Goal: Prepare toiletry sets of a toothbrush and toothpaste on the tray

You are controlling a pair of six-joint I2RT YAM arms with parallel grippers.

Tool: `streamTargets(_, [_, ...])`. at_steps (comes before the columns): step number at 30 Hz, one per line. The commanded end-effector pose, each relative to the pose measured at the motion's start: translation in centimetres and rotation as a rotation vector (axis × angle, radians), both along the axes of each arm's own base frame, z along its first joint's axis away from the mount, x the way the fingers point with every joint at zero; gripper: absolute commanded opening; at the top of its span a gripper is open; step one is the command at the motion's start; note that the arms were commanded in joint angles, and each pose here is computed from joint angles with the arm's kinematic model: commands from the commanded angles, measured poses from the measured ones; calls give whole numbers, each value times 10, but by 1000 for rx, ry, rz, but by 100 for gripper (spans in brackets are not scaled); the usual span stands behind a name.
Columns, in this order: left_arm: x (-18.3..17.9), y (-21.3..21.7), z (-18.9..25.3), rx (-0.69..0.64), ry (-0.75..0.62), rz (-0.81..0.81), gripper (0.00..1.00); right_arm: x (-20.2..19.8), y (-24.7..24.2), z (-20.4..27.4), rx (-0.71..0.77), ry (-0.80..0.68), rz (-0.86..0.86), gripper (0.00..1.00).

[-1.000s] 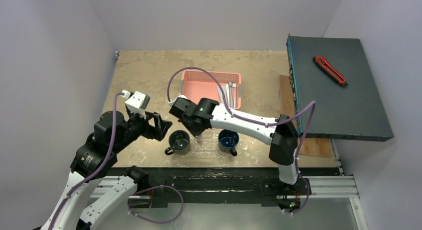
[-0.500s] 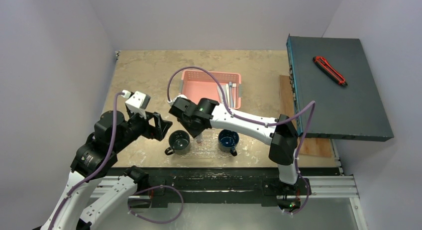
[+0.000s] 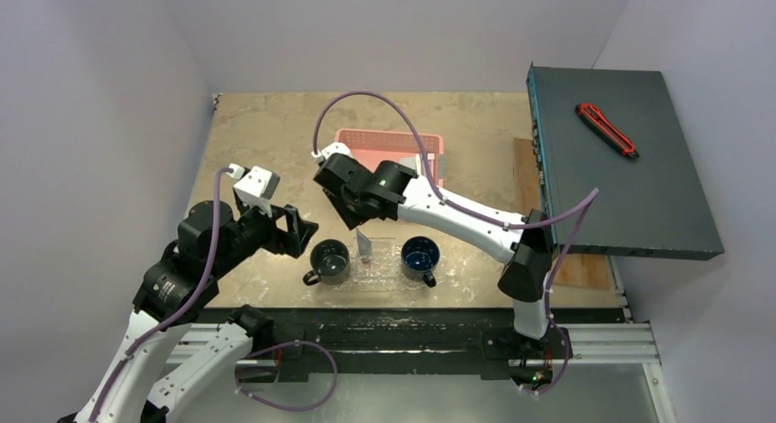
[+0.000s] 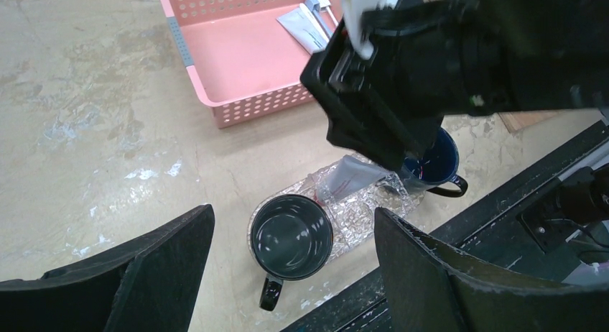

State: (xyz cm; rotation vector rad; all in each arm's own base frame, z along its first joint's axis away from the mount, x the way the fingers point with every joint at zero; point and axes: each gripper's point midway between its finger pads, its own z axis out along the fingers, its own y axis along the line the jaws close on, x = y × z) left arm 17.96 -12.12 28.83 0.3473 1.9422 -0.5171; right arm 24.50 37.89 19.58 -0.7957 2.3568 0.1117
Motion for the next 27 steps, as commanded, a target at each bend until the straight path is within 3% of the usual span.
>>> streamTargets(1, [5, 0, -3, 21, -9, -1, 81, 32, -9, 55, 142, -101, -80, 48])
streamTargets(11, [6, -2, -5, 23, 1, -9, 81, 97, -36, 47, 161, -123, -192, 54])
streamTargets(27, [7, -7, -8, 24, 17, -28, 82, 177, -74, -39, 102, -25, -335, 58])
